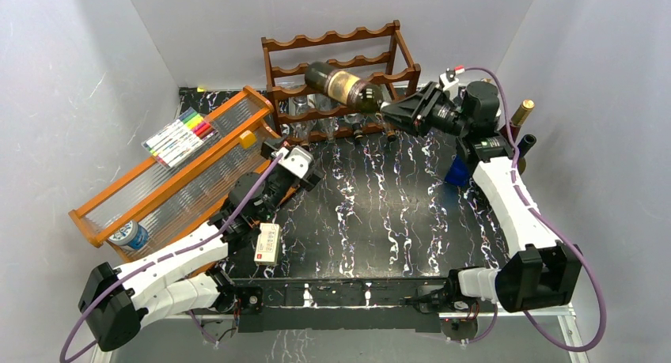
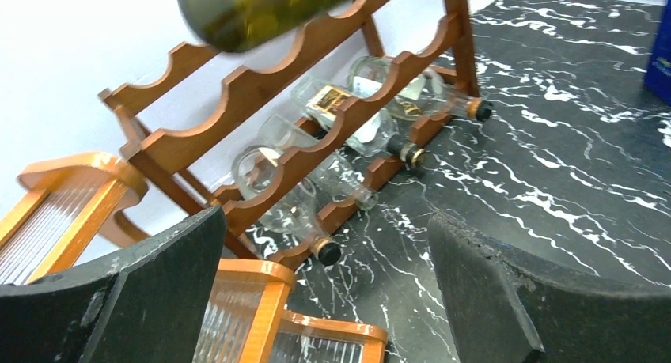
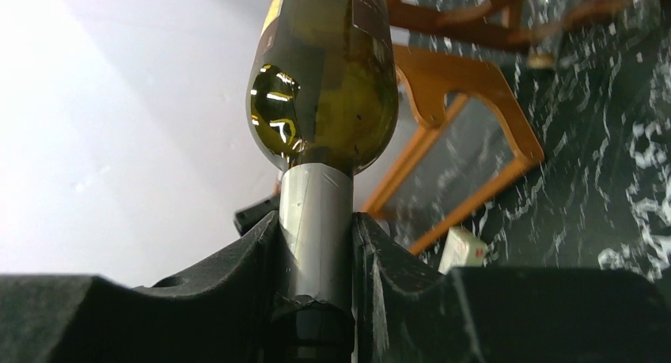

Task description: Take the wine bottle off the wine rack

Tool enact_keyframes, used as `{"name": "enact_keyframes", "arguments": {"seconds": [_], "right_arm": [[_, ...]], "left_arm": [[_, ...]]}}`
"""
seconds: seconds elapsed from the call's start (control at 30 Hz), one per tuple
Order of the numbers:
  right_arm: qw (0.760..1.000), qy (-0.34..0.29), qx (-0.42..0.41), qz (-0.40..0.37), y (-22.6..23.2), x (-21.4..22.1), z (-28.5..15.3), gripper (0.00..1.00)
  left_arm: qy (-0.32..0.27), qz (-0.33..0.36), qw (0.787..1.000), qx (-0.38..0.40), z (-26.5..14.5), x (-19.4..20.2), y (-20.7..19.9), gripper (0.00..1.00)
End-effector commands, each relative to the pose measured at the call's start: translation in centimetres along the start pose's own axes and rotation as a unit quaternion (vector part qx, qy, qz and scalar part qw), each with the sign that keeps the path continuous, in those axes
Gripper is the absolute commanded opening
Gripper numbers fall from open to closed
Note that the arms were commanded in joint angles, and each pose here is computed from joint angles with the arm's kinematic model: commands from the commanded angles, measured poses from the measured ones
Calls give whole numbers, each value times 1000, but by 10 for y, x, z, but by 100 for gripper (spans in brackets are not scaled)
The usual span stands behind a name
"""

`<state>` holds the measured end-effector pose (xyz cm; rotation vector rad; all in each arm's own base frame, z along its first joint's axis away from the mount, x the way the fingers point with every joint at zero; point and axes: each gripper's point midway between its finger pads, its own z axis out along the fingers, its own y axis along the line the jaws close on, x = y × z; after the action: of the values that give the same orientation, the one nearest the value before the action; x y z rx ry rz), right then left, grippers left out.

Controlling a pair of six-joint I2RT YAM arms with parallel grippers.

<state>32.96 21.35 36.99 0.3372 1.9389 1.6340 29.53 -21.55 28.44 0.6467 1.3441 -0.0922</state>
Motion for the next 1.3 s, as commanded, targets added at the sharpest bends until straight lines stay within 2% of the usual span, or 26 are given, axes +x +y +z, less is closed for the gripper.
{"name": "enact_keyframes", "arguments": {"seconds": [0.0,0.27,0.53,0.7,1.0,1.27], "right_arm": [[997,56,-15,-50,7,32,-22,0],[990,122,71,-23,-58,68,-35,0],[973,194,123,-5,-107,100,-48,0],[959,244,140,10,-125,118,-58,0],[946,292,140,0,-131,136,-61,0],[930,342,133,-17,-129,160,-49,0]], "left_arm": [[-50,-7,996,74,2,-36,-19,98],[-47,17,978,202,3,-27,-69,98],[-19,25,938,345,-7,-4,-129,98],[14,28,926,376,-4,14,-145,98],[68,35,898,433,-7,47,-178,98],[94,29,887,451,-6,62,-193,98]]}}
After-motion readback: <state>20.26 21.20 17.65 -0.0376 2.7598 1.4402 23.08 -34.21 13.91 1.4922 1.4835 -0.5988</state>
